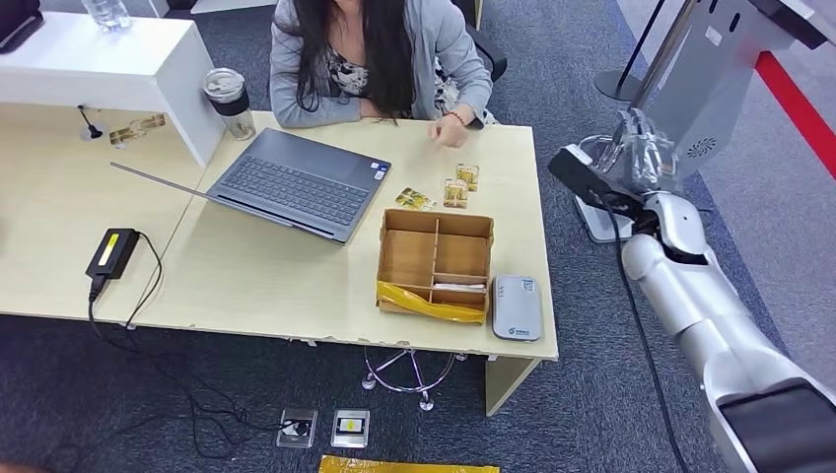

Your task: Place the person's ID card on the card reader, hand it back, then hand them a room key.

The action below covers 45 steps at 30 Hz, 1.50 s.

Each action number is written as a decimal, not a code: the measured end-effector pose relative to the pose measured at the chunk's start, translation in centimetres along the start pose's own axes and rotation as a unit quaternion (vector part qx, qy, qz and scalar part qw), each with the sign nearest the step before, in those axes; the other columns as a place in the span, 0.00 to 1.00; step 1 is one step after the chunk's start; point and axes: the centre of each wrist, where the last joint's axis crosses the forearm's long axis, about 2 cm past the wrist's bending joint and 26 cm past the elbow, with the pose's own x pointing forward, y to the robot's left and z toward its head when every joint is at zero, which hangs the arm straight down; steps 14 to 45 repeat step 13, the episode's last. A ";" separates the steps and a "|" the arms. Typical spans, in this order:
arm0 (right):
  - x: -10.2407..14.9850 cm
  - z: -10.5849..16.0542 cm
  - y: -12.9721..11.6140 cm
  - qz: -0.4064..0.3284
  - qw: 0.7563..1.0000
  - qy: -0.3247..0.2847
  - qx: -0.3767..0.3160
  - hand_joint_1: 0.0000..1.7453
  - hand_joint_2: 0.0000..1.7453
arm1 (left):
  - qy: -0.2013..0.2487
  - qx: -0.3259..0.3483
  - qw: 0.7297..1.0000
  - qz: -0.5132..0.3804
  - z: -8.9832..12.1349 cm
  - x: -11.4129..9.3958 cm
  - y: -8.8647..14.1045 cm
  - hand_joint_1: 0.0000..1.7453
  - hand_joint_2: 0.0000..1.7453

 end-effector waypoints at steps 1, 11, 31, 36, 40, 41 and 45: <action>-1.6 0.5 0.3 -0.002 1.000 0.014 0.002 0.00 0.00 | 0.001 0.001 1.000 0.002 0.0 0.0 0.0 0.00 0.00; -18.0 10.8 4.6 -0.090 0.968 0.230 0.048 0.00 0.00 | 0.014 0.023 1.000 0.015 0.1 -0.2 0.0 0.00 0.00; -20.2 13.2 5.2 -0.115 0.954 0.272 0.058 0.00 0.00 | 0.016 0.025 0.999 0.017 0.1 -0.2 0.0 0.00 0.00; -20.2 13.2 5.2 -0.115 0.954 0.272 0.058 0.00 0.00 | 0.016 0.025 0.999 0.017 0.1 -0.2 0.0 0.00 0.00; -20.2 13.2 5.2 -0.115 0.954 0.272 0.058 0.00 0.00 | 0.016 0.025 0.999 0.017 0.1 -0.2 0.0 0.00 0.00; -20.2 13.2 5.2 -0.115 0.954 0.272 0.058 0.00 0.00 | 0.016 0.025 0.999 0.017 0.1 -0.2 0.0 0.00 0.00; -20.2 13.2 5.2 -0.115 0.954 0.272 0.058 0.00 0.00 | 0.016 0.025 0.999 0.017 0.1 -0.2 0.0 0.00 0.00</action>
